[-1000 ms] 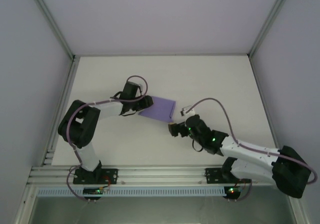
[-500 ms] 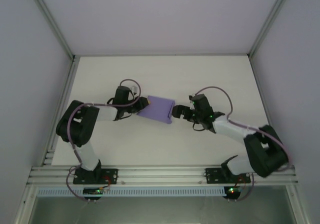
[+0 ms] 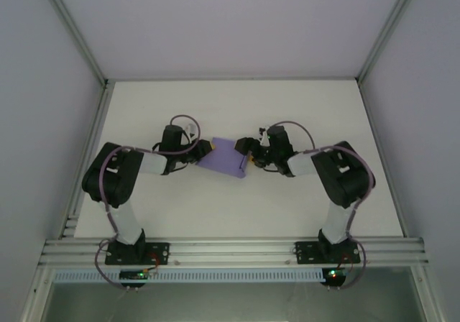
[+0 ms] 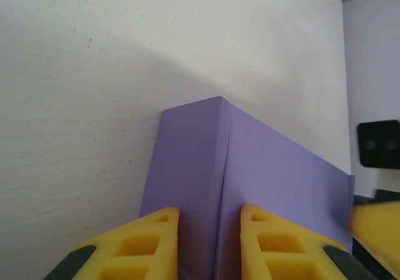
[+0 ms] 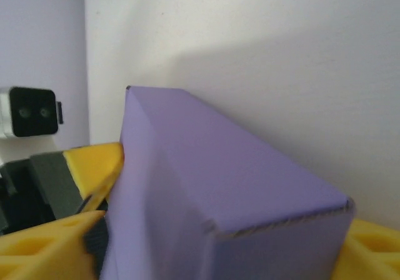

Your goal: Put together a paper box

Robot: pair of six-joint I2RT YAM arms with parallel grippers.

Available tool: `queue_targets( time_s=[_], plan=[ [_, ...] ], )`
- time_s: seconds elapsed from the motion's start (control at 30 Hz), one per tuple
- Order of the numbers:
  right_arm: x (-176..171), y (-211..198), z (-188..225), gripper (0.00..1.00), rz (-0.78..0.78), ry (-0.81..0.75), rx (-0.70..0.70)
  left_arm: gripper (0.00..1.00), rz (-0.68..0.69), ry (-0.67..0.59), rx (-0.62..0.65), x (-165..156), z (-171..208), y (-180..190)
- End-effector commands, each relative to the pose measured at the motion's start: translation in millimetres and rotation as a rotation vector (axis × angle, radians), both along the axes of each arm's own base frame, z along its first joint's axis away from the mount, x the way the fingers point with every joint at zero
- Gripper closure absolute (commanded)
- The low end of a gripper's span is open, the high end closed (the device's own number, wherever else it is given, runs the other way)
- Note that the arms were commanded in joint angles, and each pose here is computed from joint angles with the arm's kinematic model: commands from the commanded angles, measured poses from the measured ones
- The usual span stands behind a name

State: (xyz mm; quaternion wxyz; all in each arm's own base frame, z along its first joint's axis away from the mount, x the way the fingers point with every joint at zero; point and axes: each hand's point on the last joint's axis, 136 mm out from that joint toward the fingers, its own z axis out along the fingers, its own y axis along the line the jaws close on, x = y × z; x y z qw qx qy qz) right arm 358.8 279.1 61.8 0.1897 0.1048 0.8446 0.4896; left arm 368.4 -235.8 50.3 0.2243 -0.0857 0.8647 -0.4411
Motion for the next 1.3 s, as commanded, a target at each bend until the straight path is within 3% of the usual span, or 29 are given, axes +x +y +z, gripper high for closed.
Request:
queue_targets(
  time_s=[0.0, 0.23, 0.3, 0.33, 0.4, 0.5, 0.67, 0.77, 0.87, 0.93, 1.07, 1.17, 1.27],
  plan=[
    [6.1, 20.2, 22.8, 0.37, 0.02, 0.001, 0.227, 0.83, 0.024, 0.255, 0.146, -44.4, -73.4, 24.8],
    [6.9, 11.7, 27.7, 0.66, -0.015, -0.007, 0.282, 0.81, 0.027, 0.198, 0.157, -30.6, -51.7, 23.5],
    [6.8, 7.9, 31.6, 0.75, -0.021, -0.02, 0.266, 0.73, 0.025, 0.165, 0.155, -25.9, -42.0, 22.3],
    [5.8, 7.1, 35.4, 0.79, -0.019, -0.026, 0.261, 0.67, 0.02, 0.144, 0.155, -23.4, -35.4, 21.8],
    [6.3, 6.8, 44.2, 0.79, -0.012, -0.038, 0.263, 0.46, 0.011, 0.075, 0.178, -16.3, -16.5, 22.3],
    [6.1, 5.8, 60.2, 0.79, -0.011, -0.035, 0.281, 0.0, -0.008, -0.095, 0.256, -3.5, 28.2, 27.1],
    [0.9, -8.5, 70.1, 0.83, 0.003, 0.147, 0.261, 0.0, -0.163, -0.587, 0.496, -9.8, 131.0, 11.2],
    [-7.0, -29.5, 81.8, 0.83, -0.018, 0.258, 0.239, 0.01, -0.404, -0.91, 0.627, -49.2, 167.0, -18.9],
    [-27.5, -56.4, 98.3, 0.83, -0.022, 0.365, 0.122, 0.0, -0.691, -1.175, 0.689, -100.2, 185.9, -49.7],
    [-43.5, -73.0, 117.4, 0.83, -0.003, 0.371, 0.042, 0.0, -0.842, -1.254, 0.74, -124.6, 187.8, -57.9],
    [-61.2, -87.2, 155.6, 0.82, -0.026, 0.429, 0.052, 0.0, -1.068, -1.31, 0.888, -144.0, 174.8, -71.1],
    [-69.1, -83.8, 165.7, 0.82, -0.03, 0.498, 0.117, 0.0, -1.036, -1.403, 1.078, -126.3, 176.9, -86.1],
    [-74.8, -76.5, 175.8, 0.82, -0.01, 0.513, 0.14, 0.0, -0.934, -1.51, 1.104, -112.0, 190.3, -99.7]
  ],
)
